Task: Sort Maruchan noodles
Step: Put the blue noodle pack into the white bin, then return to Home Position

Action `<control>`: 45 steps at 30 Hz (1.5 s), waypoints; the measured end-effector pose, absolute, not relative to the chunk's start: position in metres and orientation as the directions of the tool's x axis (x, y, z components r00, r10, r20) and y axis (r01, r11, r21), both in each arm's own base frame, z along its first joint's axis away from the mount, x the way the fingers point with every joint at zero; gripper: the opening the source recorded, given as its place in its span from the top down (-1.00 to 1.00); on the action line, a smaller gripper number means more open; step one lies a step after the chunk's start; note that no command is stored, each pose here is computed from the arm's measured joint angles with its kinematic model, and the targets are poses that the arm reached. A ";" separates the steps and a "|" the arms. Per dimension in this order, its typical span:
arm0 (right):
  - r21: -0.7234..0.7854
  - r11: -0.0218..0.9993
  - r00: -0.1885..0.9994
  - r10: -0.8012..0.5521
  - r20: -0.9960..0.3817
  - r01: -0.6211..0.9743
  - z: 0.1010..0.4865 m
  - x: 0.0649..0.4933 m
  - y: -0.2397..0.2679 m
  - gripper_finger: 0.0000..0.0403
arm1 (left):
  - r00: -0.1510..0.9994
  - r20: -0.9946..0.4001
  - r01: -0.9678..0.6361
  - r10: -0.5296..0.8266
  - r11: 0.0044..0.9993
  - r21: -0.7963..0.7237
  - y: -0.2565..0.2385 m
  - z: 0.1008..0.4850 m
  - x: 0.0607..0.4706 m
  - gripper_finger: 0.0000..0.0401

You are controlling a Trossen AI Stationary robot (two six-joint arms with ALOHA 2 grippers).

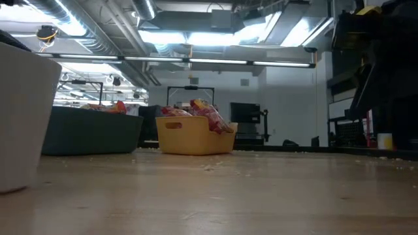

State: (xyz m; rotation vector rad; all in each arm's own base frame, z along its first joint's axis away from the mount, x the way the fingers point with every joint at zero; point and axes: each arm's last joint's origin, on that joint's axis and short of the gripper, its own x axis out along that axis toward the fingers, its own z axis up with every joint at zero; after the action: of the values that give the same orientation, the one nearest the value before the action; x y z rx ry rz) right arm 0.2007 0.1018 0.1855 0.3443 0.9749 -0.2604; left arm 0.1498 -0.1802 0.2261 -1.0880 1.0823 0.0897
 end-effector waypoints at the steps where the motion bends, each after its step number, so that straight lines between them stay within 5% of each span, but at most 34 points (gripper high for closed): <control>1: 0.167 0.916 0.537 -0.061 -0.841 0.365 0.185 0.201 0.102 -0.20 | 0.518 -0.744 -0.535 -0.422 0.519 -0.667 -0.180 0.226 0.150 0.79; 16: 0.152 0.936 0.535 -0.043 -0.844 0.316 0.186 0.201 0.103 -0.20 | 0.504 -0.717 -0.460 -0.482 0.553 -0.694 -0.177 0.234 0.147 0.32; 25: 0.196 0.952 0.622 0.006 -0.783 0.237 0.196 0.208 0.106 -0.20 | 0.594 -0.599 -0.462 -0.537 0.382 -0.801 -0.151 0.267 0.140 0.22; 31: 0.127 0.989 0.694 0.034 -0.719 0.082 0.253 0.214 0.109 -0.20 | 0.744 -0.386 -0.298 -0.546 0.246 -0.922 -0.129 0.300 0.134 0.23; 35: -0.108 0.994 0.703 -0.068 -0.708 -0.013 0.304 0.209 0.103 -0.20 | 0.818 -0.284 -0.165 -0.501 0.268 -0.949 -0.110 0.316 0.124 0.23; 40: -0.371 0.901 0.744 -0.404 -0.532 0.225 0.362 0.194 0.085 -0.20 | 0.906 -0.177 0.011 -0.384 0.439 -0.898 -0.088 0.331 0.111 0.23; 45: -0.246 0.932 0.814 -0.354 -0.460 0.266 0.387 0.145 0.046 -0.20 | 0.954 -0.028 0.186 -0.297 0.664 -0.724 -0.061 0.347 0.086 0.23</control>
State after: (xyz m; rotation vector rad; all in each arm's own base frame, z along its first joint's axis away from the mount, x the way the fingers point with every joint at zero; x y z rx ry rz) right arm 0.1454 0.0461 0.3865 -0.1740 0.5235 -0.3330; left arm 0.0855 -0.0612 0.3469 -0.7999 0.1485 -0.2741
